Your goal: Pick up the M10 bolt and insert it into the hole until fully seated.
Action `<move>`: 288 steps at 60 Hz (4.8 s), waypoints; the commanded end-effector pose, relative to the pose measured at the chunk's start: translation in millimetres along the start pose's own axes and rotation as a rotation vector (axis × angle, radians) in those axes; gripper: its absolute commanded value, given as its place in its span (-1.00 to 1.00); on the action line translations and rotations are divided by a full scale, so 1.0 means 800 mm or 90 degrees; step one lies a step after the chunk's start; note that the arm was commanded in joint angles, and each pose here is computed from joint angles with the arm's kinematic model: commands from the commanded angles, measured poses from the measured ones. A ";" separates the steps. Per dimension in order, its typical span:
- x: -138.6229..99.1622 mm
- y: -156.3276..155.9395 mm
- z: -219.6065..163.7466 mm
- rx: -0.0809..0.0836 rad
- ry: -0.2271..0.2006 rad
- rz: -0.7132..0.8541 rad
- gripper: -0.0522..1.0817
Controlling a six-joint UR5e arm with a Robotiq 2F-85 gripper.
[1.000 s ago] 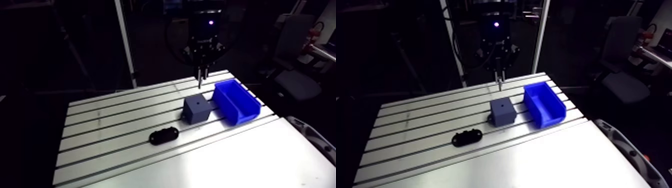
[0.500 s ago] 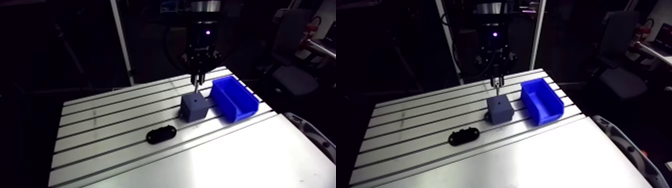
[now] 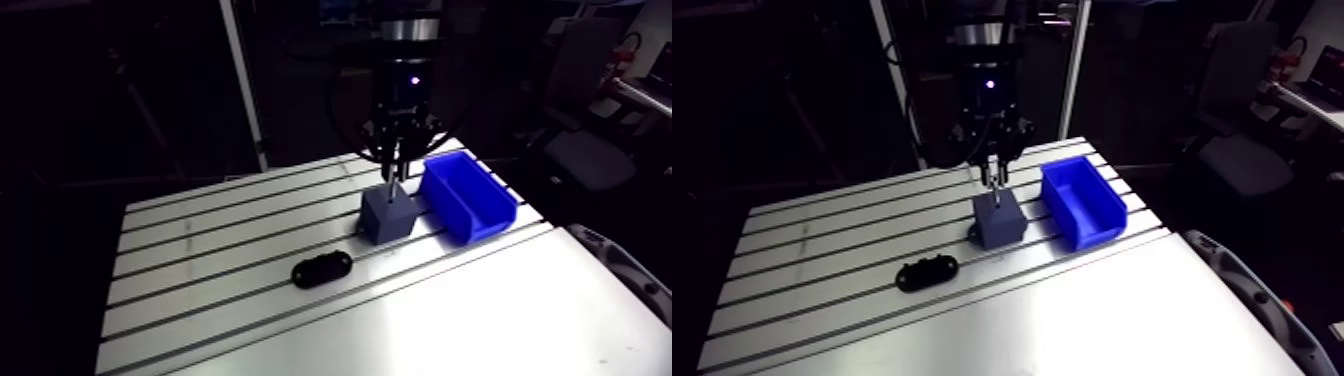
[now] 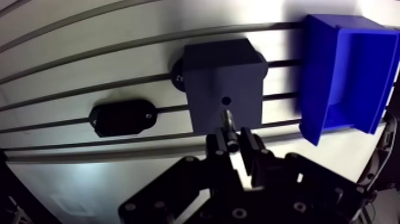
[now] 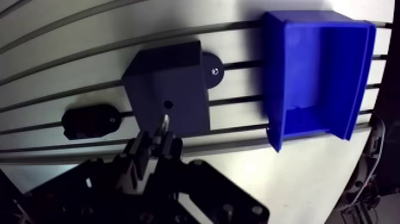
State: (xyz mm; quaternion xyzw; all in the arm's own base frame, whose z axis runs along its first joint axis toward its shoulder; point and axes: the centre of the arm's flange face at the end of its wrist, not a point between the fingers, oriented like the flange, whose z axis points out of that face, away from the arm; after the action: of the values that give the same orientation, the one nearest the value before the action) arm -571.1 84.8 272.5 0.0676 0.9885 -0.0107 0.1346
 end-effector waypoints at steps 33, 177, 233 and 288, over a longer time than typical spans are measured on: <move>0.001 0.001 0.012 -0.001 0.011 -0.004 1.00; -0.031 -0.028 -0.100 -0.017 0.095 -0.026 -0.90; -0.155 -0.215 -0.276 -0.007 0.124 -0.123 -0.90; -0.192 -0.210 -0.263 -0.031 0.122 -0.123 -0.90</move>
State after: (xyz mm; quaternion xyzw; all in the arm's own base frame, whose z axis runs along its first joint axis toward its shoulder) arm -504.6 -93.7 515.8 -0.0304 0.9987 0.0044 0.0406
